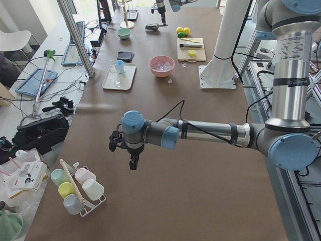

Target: Put ice in cup with scoop

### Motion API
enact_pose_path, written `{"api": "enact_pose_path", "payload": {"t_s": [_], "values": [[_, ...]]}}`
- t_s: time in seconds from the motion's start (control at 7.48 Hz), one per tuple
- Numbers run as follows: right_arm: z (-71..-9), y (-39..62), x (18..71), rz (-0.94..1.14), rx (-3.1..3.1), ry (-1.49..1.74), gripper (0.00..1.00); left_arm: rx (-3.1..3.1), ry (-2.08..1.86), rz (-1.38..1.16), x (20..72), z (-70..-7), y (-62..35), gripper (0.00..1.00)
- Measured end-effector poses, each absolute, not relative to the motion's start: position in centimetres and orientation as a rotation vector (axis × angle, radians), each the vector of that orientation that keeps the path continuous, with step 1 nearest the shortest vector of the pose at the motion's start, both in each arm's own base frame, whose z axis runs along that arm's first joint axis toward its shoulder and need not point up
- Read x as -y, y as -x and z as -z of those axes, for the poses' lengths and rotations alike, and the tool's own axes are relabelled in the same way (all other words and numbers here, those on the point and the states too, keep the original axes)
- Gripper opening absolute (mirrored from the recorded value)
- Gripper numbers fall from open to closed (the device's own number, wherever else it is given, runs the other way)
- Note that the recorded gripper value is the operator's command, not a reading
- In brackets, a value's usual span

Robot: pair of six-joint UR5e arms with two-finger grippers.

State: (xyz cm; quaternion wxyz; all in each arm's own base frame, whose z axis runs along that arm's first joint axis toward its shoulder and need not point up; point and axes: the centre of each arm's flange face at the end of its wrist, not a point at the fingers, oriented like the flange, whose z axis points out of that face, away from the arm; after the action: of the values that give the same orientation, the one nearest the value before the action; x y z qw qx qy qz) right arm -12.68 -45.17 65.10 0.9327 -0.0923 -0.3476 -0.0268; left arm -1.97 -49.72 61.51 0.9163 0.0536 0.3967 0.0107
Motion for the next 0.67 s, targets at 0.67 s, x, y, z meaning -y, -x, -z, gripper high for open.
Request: {"api": "enact_pose_path", "payload": {"t_s": [0.67], "values": [[-62.8, 7.7, 44.6, 0.088, 0.777, 0.098, 0.99, -0.802, -0.088, 0.088, 47.0, -60.2, 6.6, 0.99]]}}
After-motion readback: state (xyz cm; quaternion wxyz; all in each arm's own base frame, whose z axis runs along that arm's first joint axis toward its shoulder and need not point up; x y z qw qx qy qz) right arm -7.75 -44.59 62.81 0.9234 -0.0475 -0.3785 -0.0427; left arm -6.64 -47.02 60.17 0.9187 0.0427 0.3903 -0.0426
